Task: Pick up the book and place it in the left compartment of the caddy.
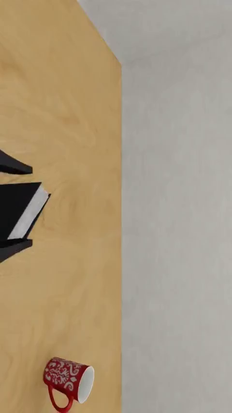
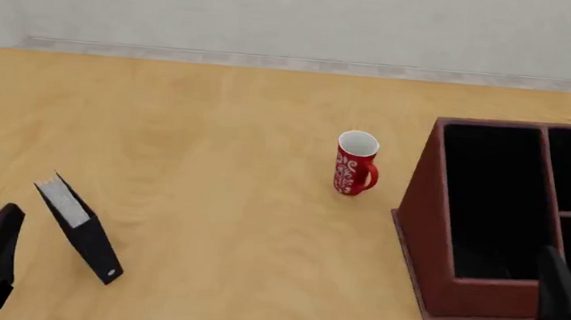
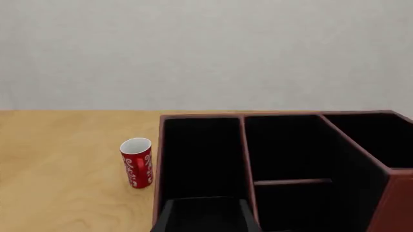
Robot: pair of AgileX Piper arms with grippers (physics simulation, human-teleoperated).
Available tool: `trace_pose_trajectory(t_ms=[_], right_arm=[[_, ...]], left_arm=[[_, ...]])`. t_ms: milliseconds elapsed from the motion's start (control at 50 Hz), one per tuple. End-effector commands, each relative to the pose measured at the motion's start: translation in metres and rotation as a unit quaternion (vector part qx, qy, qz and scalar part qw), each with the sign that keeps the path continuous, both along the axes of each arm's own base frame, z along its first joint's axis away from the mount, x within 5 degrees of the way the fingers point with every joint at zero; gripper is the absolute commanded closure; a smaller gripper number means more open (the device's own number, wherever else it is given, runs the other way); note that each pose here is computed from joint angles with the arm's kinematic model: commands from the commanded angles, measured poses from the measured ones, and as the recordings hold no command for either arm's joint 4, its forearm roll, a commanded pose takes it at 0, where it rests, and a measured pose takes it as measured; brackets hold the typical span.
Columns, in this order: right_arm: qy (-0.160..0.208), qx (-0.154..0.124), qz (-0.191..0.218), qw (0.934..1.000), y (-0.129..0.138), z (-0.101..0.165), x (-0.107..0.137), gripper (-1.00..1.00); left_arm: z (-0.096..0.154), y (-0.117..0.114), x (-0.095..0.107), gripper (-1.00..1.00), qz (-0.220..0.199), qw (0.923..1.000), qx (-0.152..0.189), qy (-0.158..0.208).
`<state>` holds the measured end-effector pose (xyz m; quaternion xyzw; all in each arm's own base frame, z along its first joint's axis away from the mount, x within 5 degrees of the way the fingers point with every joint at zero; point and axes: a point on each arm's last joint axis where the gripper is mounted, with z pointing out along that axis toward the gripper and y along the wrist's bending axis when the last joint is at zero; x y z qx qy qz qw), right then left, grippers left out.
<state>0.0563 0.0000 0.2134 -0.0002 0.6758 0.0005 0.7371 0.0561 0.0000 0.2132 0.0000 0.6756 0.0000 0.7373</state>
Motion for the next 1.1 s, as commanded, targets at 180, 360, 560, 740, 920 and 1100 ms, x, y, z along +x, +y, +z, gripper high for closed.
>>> trace_pose_trajectory(t_ms=[180, 360, 560, 740, 920, 1100], right_arm=[[-0.002, -0.005, 0.004, 1.0, 0.001, 0.001, 0.0, -1.0], [-0.004, -0.013, 0.009, 0.9999, 0.001, 0.005, -0.001, -1.0], [-0.015, -0.034, 0.037, 0.9986, 0.004, 0.035, -0.004, -1.0], [-0.008, -0.058, 0.077, 0.9953, 0.01, 0.052, 0.001, -1.0], [-0.016, -0.085, 0.145, 0.9857, 0.02, 0.098, 0.007, -1.0], [-0.003, -0.081, 0.19, 0.9785, 0.03, 0.119, 0.016, -1.0]], left_arm=[[0.0, 0.0, 0.0, -1.0, 0.0, 1.0, 0.0, 0.0], [0.0, 0.0, 0.0, -1.0, 0.0, 1.0, 0.0, 0.0], [0.0, 0.0, 0.0, -1.0, 0.0, 1.0, 0.0, 0.0], [0.0, 0.0, 0.0, -1.0, 0.0, 1.0, 0.0, 0.0], [0.0, 0.0, 0.0, -1.0, 0.0, 1.0, 0.0, 0.0], [0.0, 0.0, 0.0, -1.0, 0.0, 1.0, 0.0, 0.0]])
